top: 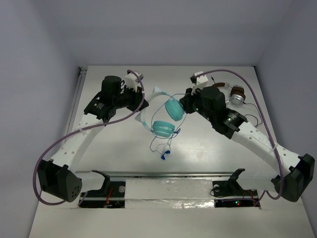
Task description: Wrap the headphones
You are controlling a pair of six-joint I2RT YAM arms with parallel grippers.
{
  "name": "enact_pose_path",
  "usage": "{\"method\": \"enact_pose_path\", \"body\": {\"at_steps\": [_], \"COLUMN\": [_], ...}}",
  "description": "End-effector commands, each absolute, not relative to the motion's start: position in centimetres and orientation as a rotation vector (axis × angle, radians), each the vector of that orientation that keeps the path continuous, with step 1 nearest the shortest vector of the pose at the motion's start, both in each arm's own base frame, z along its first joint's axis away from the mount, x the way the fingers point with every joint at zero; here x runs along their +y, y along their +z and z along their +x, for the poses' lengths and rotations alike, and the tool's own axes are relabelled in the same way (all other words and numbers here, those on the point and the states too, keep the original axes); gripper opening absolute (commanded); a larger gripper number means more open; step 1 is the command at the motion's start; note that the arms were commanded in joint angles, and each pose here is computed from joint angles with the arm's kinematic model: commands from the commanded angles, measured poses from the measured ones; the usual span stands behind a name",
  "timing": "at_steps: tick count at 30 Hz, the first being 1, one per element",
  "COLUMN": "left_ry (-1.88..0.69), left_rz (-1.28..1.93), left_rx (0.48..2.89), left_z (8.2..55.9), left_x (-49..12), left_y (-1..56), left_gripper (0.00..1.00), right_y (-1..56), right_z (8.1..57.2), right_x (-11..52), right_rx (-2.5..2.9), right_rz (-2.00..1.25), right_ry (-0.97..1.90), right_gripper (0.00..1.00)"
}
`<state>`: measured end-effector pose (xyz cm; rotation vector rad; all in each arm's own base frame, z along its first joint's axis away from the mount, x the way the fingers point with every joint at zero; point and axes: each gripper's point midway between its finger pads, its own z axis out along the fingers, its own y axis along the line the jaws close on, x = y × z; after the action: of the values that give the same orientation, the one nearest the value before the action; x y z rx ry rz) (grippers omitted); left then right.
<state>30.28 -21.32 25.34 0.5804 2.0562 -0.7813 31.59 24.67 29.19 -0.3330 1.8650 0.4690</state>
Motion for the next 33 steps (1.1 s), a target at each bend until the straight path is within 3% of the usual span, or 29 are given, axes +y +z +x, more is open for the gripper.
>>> {"method": "enact_pose_path", "body": {"at_steps": [1, 11, 18, 23, 25, 33], "left_ry": [-0.935, -0.977, -0.956, -0.947, -0.941, -0.906], "left_rz": [0.628, 0.502, 0.379, 0.334, 0.320, 0.247], "left_rx": [1.893, 1.798, 1.746, 1.727, 1.721, 1.680], "left_z": [28.9, 29.5, 29.7, 29.8, 29.9, 30.7], "left_x": [-23.0, -21.8, -20.9, -20.5, -20.3, -19.4], "left_y": [29.7, 34.4, 39.1, 40.7, 41.3, 44.2], "left_gripper": [0.00, 0.00, 0.00, 0.00, 0.00, 0.00], "right_y": [31.9, 32.7, 30.2, 28.3, 27.3, 24.3], "right_z": [30.8, 29.4, 29.4, 29.5, 29.7, 29.0], "right_x": [27.4, 28.7, 29.5, 31.0, 31.4, 32.5], "right_rx": [1.731, 1.560, 1.538, 1.548, 1.564, 1.589], "right_rz": [-0.378, -0.381, -0.401, -0.421, -0.421, -0.431], "right_ry": [0.704, 0.929, 1.018, 1.089, 1.106, 1.206], "right_gripper": [0.10, 0.14, 0.33, 0.38, 0.45, 0.47]}}
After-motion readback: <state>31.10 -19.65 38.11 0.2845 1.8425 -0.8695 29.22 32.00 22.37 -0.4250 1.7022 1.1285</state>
